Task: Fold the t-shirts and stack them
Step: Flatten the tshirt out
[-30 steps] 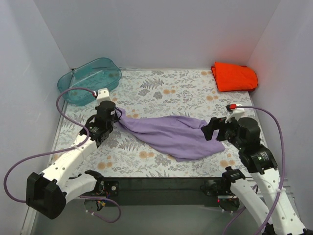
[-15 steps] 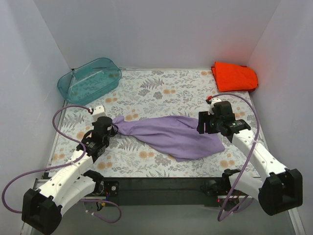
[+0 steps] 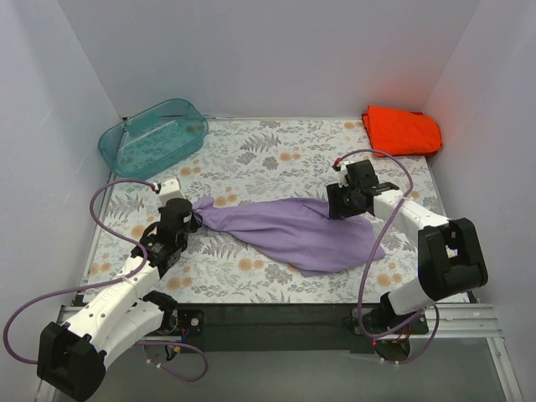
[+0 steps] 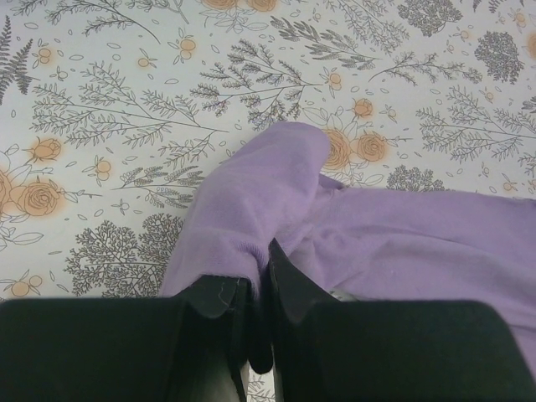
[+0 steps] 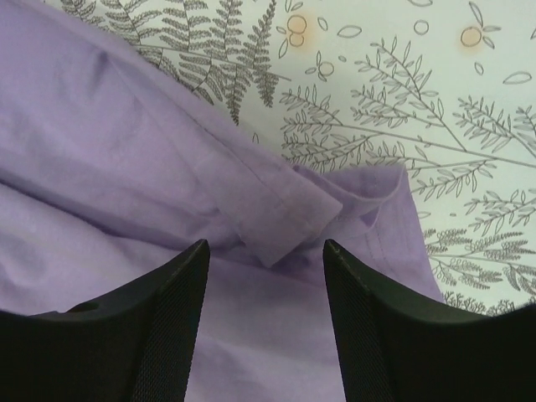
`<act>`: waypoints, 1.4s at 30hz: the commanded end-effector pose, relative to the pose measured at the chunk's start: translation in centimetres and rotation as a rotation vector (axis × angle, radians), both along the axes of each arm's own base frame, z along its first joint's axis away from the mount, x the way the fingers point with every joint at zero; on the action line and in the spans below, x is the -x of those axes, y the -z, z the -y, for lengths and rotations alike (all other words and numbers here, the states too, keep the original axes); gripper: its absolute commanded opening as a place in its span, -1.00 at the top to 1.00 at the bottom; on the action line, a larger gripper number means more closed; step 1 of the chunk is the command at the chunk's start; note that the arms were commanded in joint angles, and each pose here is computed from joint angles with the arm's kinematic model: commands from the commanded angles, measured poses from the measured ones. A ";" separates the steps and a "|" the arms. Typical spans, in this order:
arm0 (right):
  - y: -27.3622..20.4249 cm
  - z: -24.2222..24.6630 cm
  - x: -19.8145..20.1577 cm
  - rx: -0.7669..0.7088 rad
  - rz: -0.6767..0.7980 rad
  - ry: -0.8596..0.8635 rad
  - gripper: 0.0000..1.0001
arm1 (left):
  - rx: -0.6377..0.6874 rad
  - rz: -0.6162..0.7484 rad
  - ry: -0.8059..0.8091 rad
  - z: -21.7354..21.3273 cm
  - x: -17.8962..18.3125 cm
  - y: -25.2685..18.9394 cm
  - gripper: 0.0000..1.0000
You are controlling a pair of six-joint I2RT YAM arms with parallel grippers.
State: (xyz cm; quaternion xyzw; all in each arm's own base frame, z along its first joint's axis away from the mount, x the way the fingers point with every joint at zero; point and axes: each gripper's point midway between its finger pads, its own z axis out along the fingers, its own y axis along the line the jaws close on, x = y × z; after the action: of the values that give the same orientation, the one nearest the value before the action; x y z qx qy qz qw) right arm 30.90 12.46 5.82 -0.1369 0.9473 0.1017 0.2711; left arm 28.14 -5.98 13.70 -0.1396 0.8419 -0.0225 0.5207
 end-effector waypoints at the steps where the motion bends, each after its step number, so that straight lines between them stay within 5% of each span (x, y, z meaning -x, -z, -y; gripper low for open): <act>1: -1.7 -1.4 -3.0 -0.030 0.089 -0.041 -0.26 | 0.008 0.042 0.000 0.0 -0.4 -1.2 0.86; 8: 0.1 -1.8 -4.1 -0.026 0.051 -0.045 -0.06 | 0.011 0.042 0.013 0.2 -0.4 -1.2 0.86; 14: 0.1 -2.2 -4.8 -0.032 0.048 -0.046 0.66 | 0.012 0.035 0.017 0.3 -0.4 -1.1 0.85; 16: -1.8 -2.3 -5.8 -0.037 0.099 -0.037 0.90 | 0.013 0.038 0.019 0.4 -0.6 -1.1 0.86; 21: -9.2 -0.6 -8.9 0.039 0.258 0.006 0.95 | -0.004 0.051 0.025 0.8 -2.5 -2.3 0.85; 28: -27.7 5.8 -12.2 0.161 0.677 0.213 0.97 | -0.050 0.239 -0.029 0.0 -8.4 -13.5 0.86; 34: -41.2 11.0 -9.5 0.111 0.983 0.384 0.97 | -0.101 0.408 -0.083 -1.6 -11.6 -24.7 0.86; 37: -45.1 11.3 -6.5 0.067 1.081 0.393 0.97 | -0.053 0.507 -0.096 -1.9 -10.5 -30.8 0.86; 42: -47.4 12.2 0.5 0.033 1.196 0.387 0.97 | 0.048 0.725 -0.071 -3.5 -2.9 -38.9 0.87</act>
State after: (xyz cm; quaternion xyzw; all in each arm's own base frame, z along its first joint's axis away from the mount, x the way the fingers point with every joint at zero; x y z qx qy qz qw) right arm 33.66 2.00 51.41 -0.0173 0.6734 -0.0330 0.7384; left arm 36.89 -5.36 47.01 -0.1456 0.6542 -0.0669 0.7391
